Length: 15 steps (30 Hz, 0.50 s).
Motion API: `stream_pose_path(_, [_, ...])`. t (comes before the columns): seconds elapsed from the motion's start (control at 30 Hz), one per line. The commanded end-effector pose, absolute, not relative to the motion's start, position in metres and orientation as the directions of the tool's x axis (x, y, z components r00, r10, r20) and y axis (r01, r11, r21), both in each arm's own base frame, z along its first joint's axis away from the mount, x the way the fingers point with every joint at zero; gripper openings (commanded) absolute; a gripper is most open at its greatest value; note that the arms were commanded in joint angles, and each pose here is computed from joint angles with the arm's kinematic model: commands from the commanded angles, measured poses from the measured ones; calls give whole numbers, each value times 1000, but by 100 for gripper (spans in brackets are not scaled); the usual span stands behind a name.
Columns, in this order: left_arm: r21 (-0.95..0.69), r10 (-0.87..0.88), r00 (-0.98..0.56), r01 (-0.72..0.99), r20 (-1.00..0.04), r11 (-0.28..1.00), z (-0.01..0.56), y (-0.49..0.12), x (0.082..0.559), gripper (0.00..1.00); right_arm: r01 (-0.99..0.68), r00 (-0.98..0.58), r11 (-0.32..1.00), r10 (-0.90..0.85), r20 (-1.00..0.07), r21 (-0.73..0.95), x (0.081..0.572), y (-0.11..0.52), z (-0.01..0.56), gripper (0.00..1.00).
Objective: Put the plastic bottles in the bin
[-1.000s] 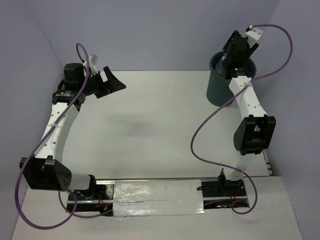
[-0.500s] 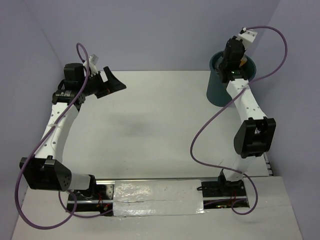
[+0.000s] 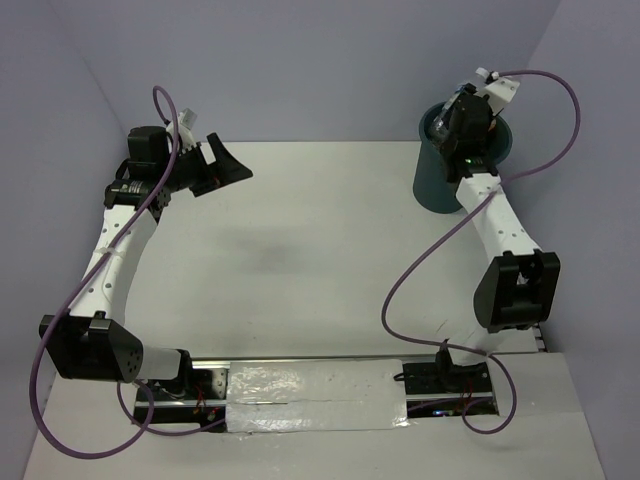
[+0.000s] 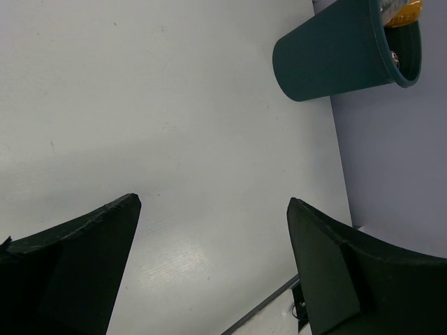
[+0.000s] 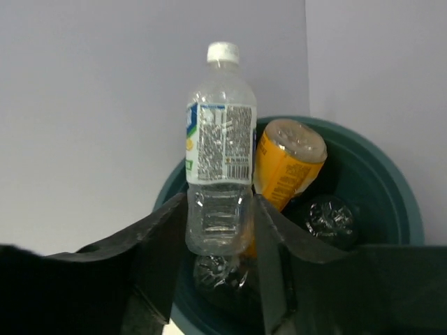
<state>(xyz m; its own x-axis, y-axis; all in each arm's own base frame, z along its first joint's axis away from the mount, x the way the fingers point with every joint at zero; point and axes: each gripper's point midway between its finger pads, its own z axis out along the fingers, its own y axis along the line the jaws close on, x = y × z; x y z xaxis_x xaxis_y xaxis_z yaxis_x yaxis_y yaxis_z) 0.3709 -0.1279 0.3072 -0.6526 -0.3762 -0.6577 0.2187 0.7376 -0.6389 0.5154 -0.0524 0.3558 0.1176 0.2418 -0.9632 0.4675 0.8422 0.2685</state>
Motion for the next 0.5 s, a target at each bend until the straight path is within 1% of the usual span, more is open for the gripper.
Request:
stream_pose_path(0.0, [-620,-359,-623,266,-695,738,318,-128,372,99,391,313,838,268,-911,380,488,-51,445,51])
stream_pose_path(0.03, [-621,-359,-624,266,-694,737,317,-128,372,99,380,319,842,270,-909,383,486,-50,454,55])
stream_pose_path(0.07, [-621,-360,-621,267,-696,737,319,-128,372,100,351,351,849,271,-896,394,483,-48,479,57])
stream_pose_path(0.1, [-622,-361,-622,267,-695,736,318,-128,372,99,355,314,856,269,-910,376,482,-46,481,59])
stream_pose_path(0.13, [-621,-361,-620,269,-696,736,319,-128,372,99,344,306,863,268,-913,369,482,-45,489,64])
stream_pose_path(0.17, [-621,-362,-621,267,-696,737,319,-128,372,99,295,323,880,276,-905,373,484,-38,520,66])
stream_pose_path(0.2, [-620,-362,-617,269,-699,737,320,-128,372,99,301,244,890,275,-930,342,484,-35,514,69])
stream_pose_path(0.27, [-614,-362,-611,267,-704,743,322,-126,372,100,232,176,920,279,-944,316,483,-20,537,71])
stream_pose_path(0.3, [-611,-363,-607,267,-708,746,323,-125,372,99,208,155,929,277,-948,305,481,-15,544,82])
stream_pose_path(0.33, [-602,-363,-598,261,-715,755,325,-123,372,99,192,122,935,279,-953,298,473,-11,551,85])
stream_pose_path(0.4, [-590,-366,-582,255,-727,766,330,-120,373,99,144,88,945,283,-955,294,462,-2,554,92])
stream_pose_path(0.43, [-577,-363,-572,247,-735,779,332,-116,373,99,147,31,949,278,-960,280,462,1,536,95])
stream_pose_path(0.47, [-567,-362,-556,252,-748,784,340,-115,373,99,147,8,950,278,-961,276,456,1,529,97])
